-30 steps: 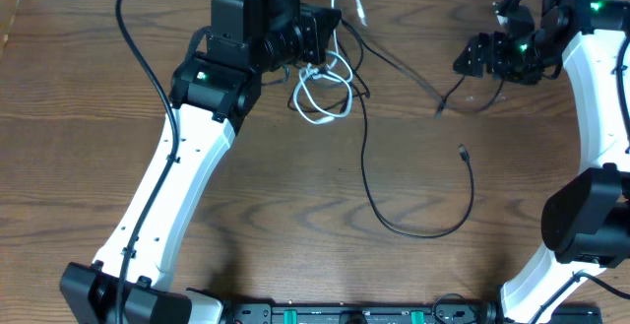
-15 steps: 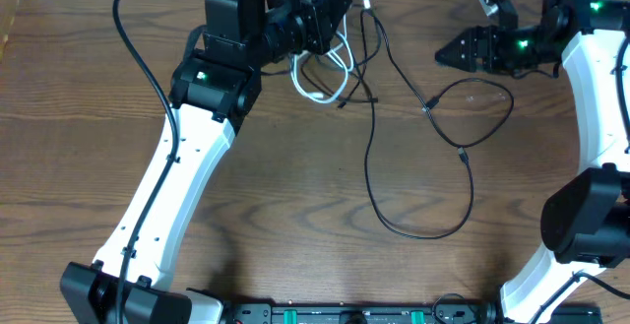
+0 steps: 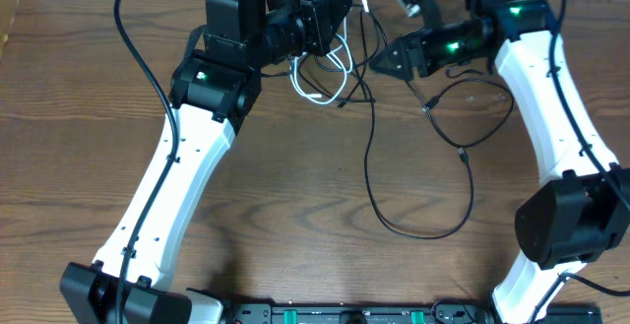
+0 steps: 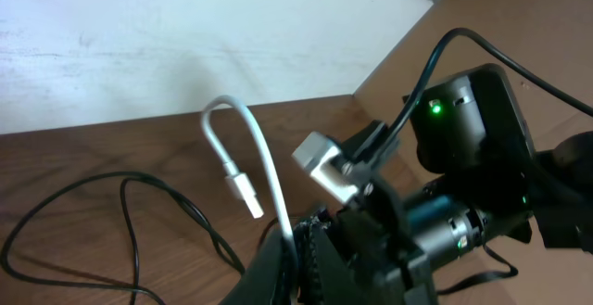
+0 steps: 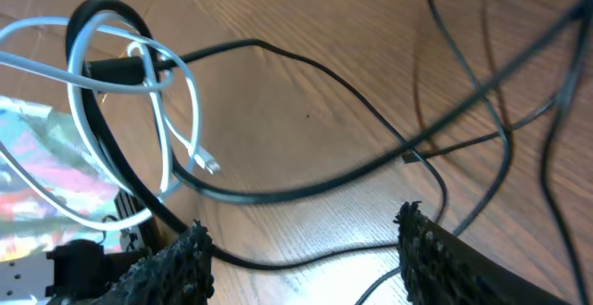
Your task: Untangle cables
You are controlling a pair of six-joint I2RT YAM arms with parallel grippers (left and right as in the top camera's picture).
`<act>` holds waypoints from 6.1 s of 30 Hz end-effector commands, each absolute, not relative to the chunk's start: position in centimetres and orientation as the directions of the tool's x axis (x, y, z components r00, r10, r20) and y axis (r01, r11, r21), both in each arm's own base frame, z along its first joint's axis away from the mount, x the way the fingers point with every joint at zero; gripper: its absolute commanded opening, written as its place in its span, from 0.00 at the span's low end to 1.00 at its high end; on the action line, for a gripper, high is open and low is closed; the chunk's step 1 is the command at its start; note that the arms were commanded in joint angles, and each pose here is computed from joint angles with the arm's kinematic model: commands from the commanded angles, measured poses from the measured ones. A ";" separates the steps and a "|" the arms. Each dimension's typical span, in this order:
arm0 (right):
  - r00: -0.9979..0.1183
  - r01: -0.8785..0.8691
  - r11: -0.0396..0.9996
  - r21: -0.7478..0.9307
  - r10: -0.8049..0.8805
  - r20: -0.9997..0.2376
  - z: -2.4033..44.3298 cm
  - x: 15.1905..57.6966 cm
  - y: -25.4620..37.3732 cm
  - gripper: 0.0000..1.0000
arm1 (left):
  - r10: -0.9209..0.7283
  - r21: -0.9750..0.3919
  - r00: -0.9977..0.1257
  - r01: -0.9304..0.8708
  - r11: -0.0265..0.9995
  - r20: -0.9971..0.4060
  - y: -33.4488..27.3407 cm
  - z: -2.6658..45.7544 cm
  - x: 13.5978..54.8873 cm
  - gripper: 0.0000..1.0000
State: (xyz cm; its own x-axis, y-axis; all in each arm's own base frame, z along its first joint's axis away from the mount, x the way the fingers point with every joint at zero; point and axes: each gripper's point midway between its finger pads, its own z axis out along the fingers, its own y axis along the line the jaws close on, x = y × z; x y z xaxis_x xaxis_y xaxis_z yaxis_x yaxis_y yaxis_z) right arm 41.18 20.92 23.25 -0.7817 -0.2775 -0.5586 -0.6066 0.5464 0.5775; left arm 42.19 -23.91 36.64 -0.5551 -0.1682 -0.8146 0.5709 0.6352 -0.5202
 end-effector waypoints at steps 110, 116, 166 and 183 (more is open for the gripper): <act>-0.781 -0.225 0.867 0.444 0.112 -0.615 32.7 37.9 1.1 0.08 | -0.217 -0.180 -0.637 -0.123 0.976 -0.740 -5.2 27.3 45.1 0.08; -0.799 -0.269 0.853 0.448 0.061 -0.598 31.6 38.5 2.9 0.29 | -0.244 -0.154 -0.739 -0.189 0.970 -0.628 -4.6 23.8 43.1 0.24; -0.801 -0.362 0.822 0.440 -0.033 -0.598 31.5 38.0 7.0 0.53 | -0.105 -0.170 -0.900 -0.035 0.985 -0.422 -6.4 11.7 46.9 0.07; -0.762 -0.513 0.704 0.491 -0.111 -0.638 31.8 39.4 16.9 0.49 | -0.234 -0.575 -0.751 0.227 0.786 -0.617 -13.7 31.5 41.4 0.08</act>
State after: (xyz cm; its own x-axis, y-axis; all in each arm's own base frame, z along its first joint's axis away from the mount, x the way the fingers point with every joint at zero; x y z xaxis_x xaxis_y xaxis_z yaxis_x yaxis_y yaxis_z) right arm 39.64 14.82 31.49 -0.7524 -0.1156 -0.6485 -0.4984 0.7437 0.4456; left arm 41.79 -11.91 32.59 -0.6952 -0.2426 -0.6767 0.2030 0.8367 -0.5086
